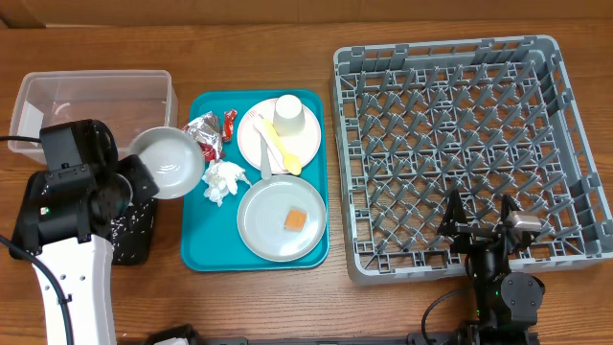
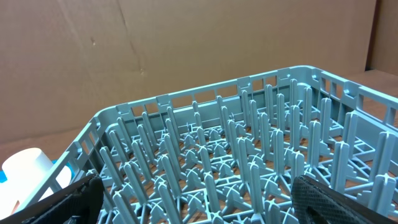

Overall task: Sort waste into correct bins and load items into the dishwasher rack
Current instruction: 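Carry the empty bowl back and set it on the teal tray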

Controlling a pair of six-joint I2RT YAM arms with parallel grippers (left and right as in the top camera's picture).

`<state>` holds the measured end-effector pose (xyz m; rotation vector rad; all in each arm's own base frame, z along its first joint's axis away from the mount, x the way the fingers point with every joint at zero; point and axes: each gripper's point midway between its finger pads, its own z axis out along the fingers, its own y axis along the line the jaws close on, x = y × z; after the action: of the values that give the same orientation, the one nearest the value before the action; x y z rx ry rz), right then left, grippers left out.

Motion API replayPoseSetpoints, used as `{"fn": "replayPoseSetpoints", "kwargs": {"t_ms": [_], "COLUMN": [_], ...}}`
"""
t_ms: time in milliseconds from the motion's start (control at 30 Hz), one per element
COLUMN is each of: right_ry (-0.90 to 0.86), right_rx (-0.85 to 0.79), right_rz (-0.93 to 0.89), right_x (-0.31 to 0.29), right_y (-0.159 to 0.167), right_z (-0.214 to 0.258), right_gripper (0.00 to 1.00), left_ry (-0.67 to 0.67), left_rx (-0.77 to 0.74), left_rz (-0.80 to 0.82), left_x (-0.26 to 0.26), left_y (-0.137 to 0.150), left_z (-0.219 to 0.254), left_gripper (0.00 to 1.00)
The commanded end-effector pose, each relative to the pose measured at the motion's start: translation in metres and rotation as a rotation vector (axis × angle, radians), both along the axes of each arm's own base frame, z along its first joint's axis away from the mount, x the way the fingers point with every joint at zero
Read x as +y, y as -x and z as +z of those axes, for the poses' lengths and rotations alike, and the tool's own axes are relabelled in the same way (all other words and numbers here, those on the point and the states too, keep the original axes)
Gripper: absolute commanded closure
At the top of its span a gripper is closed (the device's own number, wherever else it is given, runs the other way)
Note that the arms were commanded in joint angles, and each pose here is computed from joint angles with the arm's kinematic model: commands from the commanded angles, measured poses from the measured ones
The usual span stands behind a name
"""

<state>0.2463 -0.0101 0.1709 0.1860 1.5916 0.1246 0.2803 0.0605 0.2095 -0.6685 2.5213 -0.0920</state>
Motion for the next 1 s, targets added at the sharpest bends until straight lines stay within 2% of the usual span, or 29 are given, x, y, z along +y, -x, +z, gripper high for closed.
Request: {"fn": "replayPoseSetpoints", "kwargs": {"t_ms": [0,200,400,633,967], "right_ry": [0.007,0.007,0.007,0.007,0.007], "right_rx": [-0.007,-0.007,-0.007,-0.007,-0.007], "right_rz": [0.001,0.001,0.001,0.001,0.001], "right_x": [0.0,0.0,0.0,0.0,0.0], "right_y": [0.0,0.0,0.0,0.0,0.0], "right_z": [-0.001,-0.001,-0.001,-0.001,-0.001], "right_gripper": [0.0,0.0,0.0,0.0,0.0], "left_ry": [0.233,0.304,0.25,0.093,0.127], "left_rx": [-0.071,-0.022,0.054,0.168,0.342], "left_rz": [-0.111,-0.159,-0.236,-0.064,-0.041], "left_x": [-0.045,-0.063,-0.081,-0.056,-0.059], "left_y": [-0.006,0.007,0.019,0.031,0.044], "left_z": [0.016,0.012,0.002,-0.024,-0.091], "left_gripper": [0.96,0.96,0.96,0.96,0.96]}}
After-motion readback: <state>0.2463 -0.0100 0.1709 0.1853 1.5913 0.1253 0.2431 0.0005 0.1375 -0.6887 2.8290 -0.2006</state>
